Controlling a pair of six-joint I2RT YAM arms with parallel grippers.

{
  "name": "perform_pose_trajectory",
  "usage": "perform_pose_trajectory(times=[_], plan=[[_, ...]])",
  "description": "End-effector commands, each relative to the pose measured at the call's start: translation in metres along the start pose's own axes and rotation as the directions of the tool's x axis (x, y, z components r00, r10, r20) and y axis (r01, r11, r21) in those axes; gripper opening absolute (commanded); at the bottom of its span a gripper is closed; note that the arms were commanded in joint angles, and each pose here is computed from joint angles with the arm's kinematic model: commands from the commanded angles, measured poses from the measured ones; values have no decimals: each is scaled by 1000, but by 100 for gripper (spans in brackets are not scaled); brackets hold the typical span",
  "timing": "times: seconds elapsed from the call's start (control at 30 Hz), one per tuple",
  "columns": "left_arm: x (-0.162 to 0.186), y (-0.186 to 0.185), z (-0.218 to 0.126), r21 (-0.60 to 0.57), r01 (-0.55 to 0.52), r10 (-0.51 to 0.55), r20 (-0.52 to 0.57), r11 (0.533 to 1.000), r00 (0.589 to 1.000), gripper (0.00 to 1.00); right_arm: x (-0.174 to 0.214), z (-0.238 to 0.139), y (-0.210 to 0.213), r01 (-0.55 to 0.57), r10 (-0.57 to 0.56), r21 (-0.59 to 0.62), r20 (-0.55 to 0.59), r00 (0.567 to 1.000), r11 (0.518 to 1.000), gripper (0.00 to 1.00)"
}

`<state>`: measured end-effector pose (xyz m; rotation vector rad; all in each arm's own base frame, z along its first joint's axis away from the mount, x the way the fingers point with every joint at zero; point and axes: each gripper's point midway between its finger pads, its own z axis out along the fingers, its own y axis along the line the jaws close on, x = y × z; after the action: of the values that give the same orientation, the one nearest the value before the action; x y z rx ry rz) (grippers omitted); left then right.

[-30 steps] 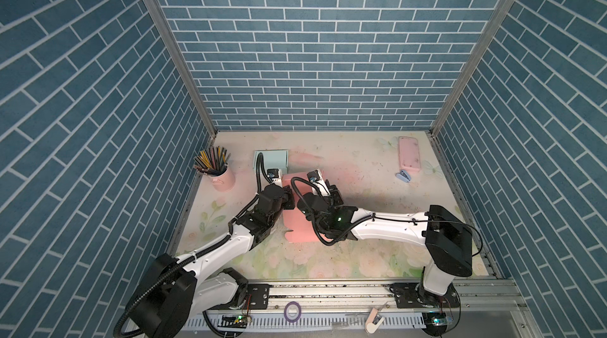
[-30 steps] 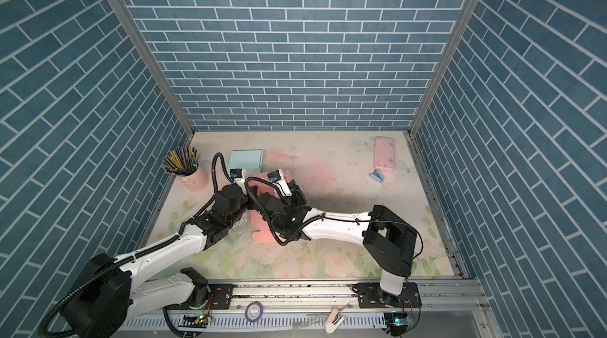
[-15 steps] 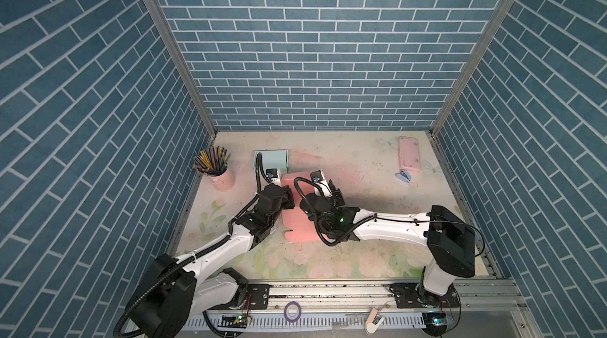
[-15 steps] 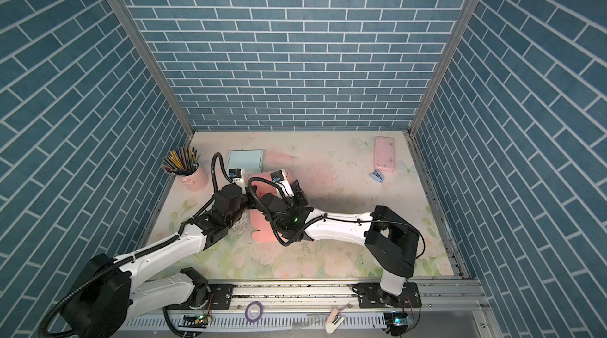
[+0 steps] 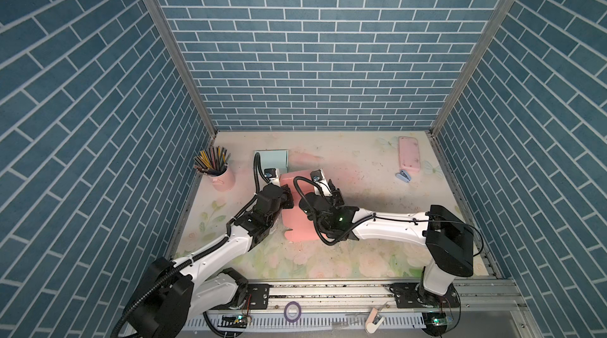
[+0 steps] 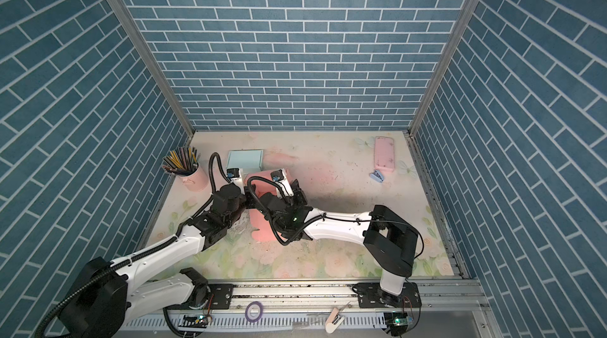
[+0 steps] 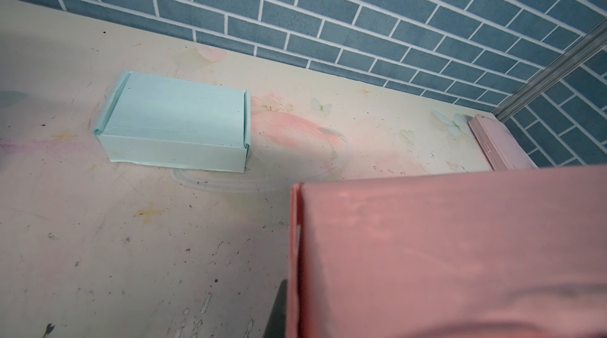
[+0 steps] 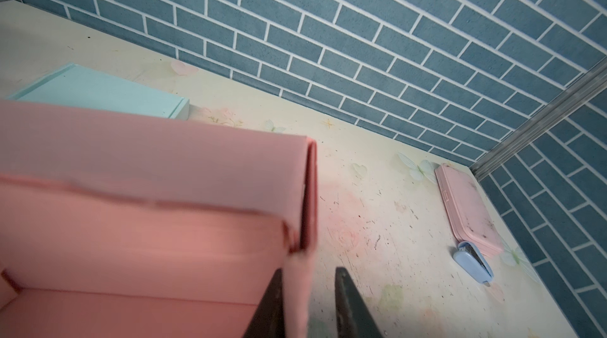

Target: Fold the paper box

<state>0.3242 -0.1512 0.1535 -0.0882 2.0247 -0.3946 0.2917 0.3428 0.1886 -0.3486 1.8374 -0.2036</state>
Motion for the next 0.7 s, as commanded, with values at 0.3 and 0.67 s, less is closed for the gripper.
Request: perform_pose_trajectory(times=[0.3, 0.67], plan=[[-22, -1, -4, -14, 27, -26, 49, 1000, 998, 0, -1, -2, -7, -16, 16, -2, 32, 999, 1000, 12], [-18, 12, 1, -61, -75, 73, -46, 995, 996, 0, -43, -55, -4, 16, 34, -249, 195, 980, 968, 75]])
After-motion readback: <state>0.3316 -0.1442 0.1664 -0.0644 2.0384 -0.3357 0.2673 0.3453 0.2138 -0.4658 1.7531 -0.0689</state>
